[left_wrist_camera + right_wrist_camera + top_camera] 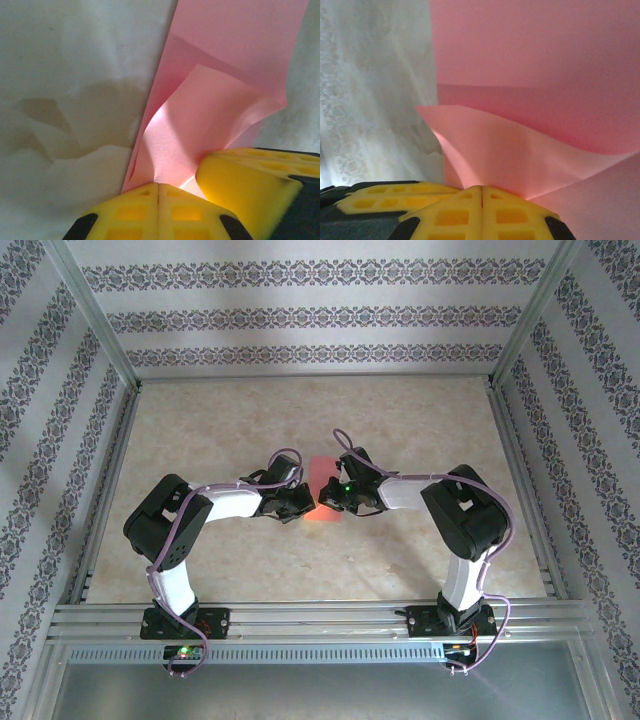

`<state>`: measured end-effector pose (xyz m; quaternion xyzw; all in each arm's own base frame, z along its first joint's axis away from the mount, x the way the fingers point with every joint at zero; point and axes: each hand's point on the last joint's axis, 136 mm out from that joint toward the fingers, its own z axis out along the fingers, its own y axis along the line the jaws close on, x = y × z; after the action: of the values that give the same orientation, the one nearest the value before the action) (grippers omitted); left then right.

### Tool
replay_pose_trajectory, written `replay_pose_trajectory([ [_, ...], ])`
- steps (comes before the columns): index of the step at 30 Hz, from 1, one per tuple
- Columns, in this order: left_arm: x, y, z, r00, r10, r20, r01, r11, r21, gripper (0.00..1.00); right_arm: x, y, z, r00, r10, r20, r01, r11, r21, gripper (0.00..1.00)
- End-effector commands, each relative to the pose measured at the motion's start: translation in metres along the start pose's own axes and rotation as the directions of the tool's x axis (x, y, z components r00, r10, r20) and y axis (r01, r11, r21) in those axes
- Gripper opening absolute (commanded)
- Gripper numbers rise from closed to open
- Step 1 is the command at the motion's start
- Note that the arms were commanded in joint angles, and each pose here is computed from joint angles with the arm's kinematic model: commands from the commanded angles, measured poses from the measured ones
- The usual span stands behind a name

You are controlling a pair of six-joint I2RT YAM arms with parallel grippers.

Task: Fold a paper plane with a square sheet of paper (pick it up from the middle)
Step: Fold the triangle a second time at the center of the table.

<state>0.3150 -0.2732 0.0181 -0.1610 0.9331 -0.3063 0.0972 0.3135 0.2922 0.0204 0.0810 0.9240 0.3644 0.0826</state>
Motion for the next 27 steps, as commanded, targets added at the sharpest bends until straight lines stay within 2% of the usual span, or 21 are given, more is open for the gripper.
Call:
replay_pose_trajectory([
  [1, 0.017, 0.044, 0.008, 0.997, -0.055, -0.053, 0.046, 0.987, -0.155, 0.00, 0.001, 0.000, 0.008, 1.000, -0.017, -0.016, 0.018, 1.000, 0.018, 0.00],
  [9, 0.029, 0.068, 0.003, 0.994, -0.078, -0.079, 0.056, 0.967, -0.250, 0.00, -0.017, -0.035, -0.004, 0.999, 0.029, 0.024, -0.032, 0.993, 0.113, 0.00],
  [16, 0.041, 0.089, 0.001, 0.990, -0.100, -0.102, 0.064, 0.949, -0.309, 0.00, -0.049, -0.068, -0.016, 0.991, 0.117, 0.067, -0.124, 0.985, 0.116, 0.00],
  [22, 0.037, 0.079, 0.003, 0.991, -0.070, -0.114, 0.036, 0.959, -0.280, 0.00, -0.086, -0.090, -0.041, 0.977, 0.167, 0.133, -0.180, 0.979, 0.094, 0.01],
  [27, 0.029, 0.057, 0.003, 0.993, -0.025, -0.115, -0.001, 0.976, -0.219, 0.00, -0.100, -0.077, -0.070, 0.976, 0.127, 0.175, -0.142, 0.987, 0.077, 0.02],
])
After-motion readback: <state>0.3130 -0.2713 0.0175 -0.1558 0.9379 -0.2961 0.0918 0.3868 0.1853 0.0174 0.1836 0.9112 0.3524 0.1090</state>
